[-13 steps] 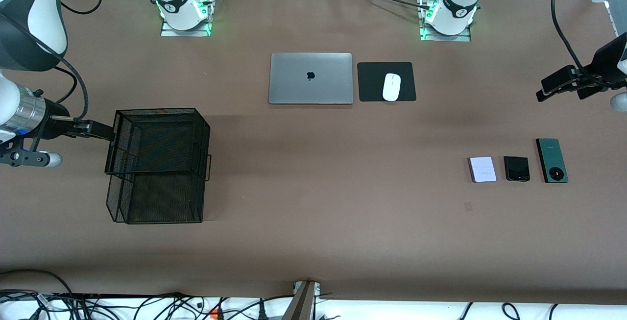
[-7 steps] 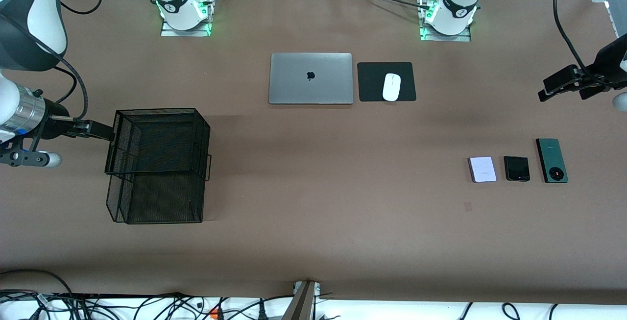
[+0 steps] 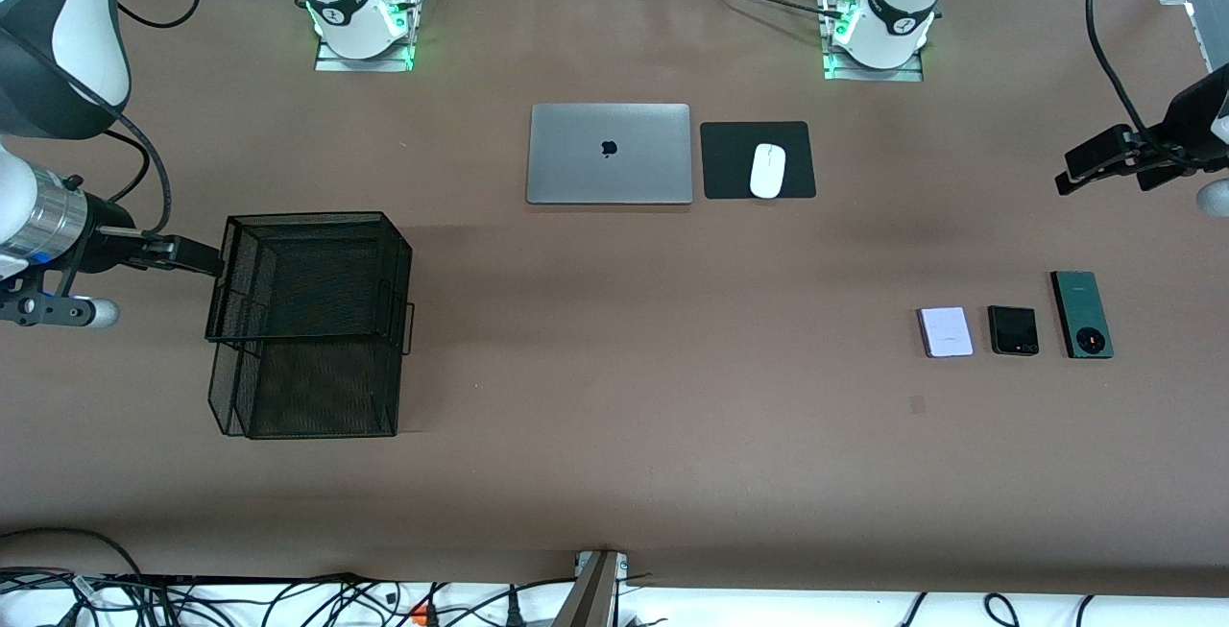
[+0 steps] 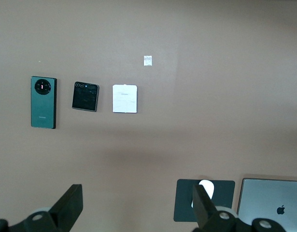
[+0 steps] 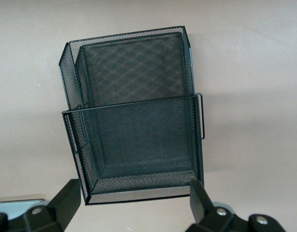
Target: Place phones with both arms
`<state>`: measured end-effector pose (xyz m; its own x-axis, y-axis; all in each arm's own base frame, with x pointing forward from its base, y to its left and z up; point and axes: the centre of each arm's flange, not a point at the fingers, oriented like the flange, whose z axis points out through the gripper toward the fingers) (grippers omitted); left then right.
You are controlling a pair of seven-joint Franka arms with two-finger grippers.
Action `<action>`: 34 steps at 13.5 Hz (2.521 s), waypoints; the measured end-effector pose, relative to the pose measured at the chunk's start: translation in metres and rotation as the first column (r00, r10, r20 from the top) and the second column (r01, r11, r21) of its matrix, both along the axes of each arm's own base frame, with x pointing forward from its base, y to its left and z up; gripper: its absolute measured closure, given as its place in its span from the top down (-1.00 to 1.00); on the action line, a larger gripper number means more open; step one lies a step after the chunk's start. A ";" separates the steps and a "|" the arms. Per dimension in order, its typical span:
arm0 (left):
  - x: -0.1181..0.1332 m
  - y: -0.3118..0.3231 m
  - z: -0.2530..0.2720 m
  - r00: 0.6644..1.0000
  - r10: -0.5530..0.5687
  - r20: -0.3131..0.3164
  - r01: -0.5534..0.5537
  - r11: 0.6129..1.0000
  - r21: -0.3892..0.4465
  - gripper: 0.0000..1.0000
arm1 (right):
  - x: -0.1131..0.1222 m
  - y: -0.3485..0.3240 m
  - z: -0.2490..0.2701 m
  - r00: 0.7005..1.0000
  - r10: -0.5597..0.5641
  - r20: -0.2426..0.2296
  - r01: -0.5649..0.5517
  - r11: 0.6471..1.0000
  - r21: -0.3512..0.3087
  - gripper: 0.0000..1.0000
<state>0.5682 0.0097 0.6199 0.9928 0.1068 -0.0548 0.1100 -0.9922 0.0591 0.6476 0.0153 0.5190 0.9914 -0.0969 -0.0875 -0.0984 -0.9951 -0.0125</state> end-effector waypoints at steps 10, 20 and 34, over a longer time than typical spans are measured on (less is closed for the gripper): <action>0.034 0.025 -0.109 0.999 0.005 0.044 -0.007 0.999 0.054 1.00 | 0.000 0.000 0.000 1.000 0.000 0.000 0.000 1.000 0.000 1.00; 0.043 0.049 -0.307 0.987 -0.046 0.155 0.038 0.998 0.051 1.00 | 0.000 -0.001 0.000 1.000 -0.003 -0.001 0.003 1.000 -0.001 1.00; 0.023 0.043 -0.438 0.972 -0.029 0.232 0.021 0.999 0.039 1.00 | 0.000 -0.002 0.000 1.000 -0.004 -0.002 0.004 1.000 -0.001 1.00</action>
